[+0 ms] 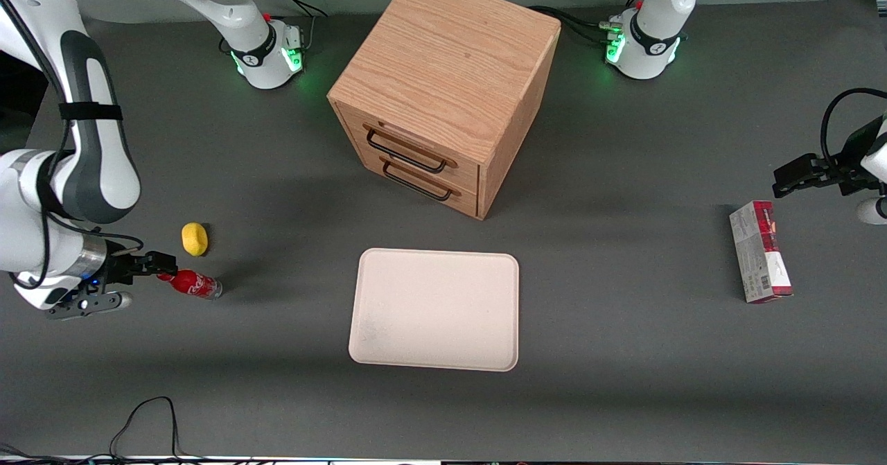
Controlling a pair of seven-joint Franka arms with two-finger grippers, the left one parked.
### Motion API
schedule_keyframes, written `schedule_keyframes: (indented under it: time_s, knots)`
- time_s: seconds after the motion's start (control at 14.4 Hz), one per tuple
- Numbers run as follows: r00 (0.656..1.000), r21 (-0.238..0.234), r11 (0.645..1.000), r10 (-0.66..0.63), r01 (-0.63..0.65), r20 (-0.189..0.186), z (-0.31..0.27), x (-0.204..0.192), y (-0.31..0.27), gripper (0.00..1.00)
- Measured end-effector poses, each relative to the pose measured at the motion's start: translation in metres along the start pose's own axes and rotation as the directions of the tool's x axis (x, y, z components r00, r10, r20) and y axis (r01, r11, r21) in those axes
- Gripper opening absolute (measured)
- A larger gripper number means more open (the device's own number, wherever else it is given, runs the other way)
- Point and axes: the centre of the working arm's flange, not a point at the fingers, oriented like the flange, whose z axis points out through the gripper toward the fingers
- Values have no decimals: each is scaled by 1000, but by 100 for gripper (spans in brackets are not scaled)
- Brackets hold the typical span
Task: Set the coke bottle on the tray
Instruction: 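Lower the open right gripper over the red Coca-Cola bottle's cap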
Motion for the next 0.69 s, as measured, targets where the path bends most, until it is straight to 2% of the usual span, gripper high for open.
schedule_keyframes:
  time_s: [0.69]
  knots:
    - [1000, -4, 1000, 0, 0, -18, 12, -10, -3, 100]
